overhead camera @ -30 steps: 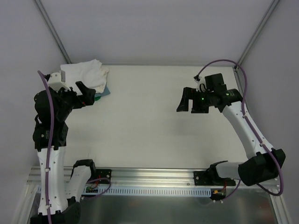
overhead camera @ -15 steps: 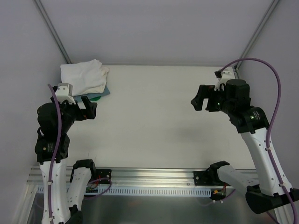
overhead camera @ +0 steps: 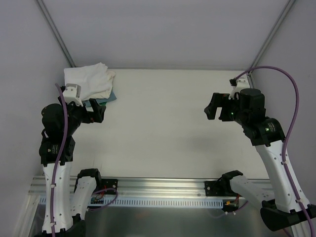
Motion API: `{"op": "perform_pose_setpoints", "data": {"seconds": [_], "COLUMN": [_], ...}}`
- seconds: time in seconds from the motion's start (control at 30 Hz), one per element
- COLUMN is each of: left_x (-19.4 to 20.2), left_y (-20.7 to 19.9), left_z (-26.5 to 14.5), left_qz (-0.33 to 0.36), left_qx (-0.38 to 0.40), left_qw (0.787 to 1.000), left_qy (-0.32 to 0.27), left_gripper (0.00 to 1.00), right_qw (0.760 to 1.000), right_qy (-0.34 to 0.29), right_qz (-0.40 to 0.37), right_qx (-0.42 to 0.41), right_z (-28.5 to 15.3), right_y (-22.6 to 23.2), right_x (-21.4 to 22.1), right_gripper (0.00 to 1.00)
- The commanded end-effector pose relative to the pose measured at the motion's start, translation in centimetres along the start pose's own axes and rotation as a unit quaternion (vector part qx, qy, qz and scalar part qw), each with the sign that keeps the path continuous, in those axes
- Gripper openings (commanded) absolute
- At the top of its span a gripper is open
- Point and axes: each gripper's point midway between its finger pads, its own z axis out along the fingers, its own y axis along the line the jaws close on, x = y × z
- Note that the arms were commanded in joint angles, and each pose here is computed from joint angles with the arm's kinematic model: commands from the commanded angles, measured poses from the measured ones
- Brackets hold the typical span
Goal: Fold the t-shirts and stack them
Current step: Put the neatly folded tshirt into the corner of the board with the left arm
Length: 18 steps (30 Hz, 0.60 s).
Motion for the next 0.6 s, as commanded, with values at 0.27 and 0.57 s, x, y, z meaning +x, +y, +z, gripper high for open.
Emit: {"op": "perform_pose_setpoints", "data": {"seconds": [0.27, 0.57], "left_x": [-2.65, -3.06], "left_y": [-1.18, -1.12], "left_z": [0.16, 0.2], "left_qz": [0.043, 0.043], "left_qx": [0.036, 0.034], "left_qw": [0.998, 0.998], "left_qy": [-0.037, -0.038], "left_gripper": [0.99, 0.99], "right_qw": [1.0, 1.0], "right_qy": [-0.018, -0.016], "right_qz": [-0.007, -0.014], "right_qx": [-0.004, -0.003], "right_z": [-0.37, -0.49], "right_y": [0.1, -0.01], "right_x": [-0.39, -0.01], "right_gripper": [1.0, 1.0]}}
